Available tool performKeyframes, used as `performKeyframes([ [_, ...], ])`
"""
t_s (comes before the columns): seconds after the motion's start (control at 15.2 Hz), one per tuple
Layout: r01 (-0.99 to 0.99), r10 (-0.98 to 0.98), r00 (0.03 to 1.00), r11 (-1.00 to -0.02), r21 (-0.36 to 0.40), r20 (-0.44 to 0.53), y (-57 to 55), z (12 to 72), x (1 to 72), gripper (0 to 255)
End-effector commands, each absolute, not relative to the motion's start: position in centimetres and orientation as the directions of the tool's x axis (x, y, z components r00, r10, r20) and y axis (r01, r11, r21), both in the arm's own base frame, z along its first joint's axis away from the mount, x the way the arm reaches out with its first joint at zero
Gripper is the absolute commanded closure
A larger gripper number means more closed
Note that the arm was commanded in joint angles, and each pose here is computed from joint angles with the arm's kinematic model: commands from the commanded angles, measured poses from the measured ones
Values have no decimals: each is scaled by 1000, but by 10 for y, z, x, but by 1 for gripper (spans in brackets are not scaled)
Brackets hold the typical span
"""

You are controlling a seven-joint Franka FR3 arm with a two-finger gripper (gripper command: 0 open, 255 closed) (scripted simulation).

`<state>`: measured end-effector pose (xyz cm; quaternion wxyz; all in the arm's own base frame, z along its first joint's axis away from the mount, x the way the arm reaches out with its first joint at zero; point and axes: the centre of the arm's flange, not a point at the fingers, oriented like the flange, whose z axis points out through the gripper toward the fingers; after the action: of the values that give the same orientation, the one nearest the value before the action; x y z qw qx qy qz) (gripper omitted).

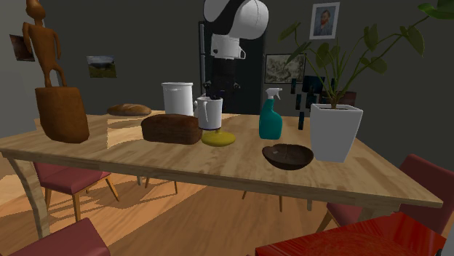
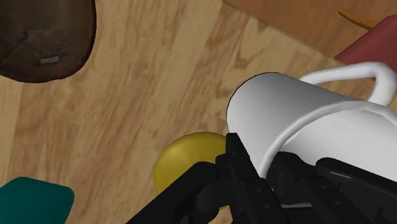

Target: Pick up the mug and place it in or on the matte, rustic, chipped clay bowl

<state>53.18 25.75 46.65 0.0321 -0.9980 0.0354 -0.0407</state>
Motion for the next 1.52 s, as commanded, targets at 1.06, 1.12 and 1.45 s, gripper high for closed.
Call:
performKeyframes([
  [1.06, -68, -73, 994, -995, -67, 79, 53, 487, 420, 255],
  [1.12, -68, -73, 994, -995, -67, 79, 42, 488, 413, 255],
  [1.45, -68, -73, 994, -995, -67, 79, 23, 474, 403, 255],
])
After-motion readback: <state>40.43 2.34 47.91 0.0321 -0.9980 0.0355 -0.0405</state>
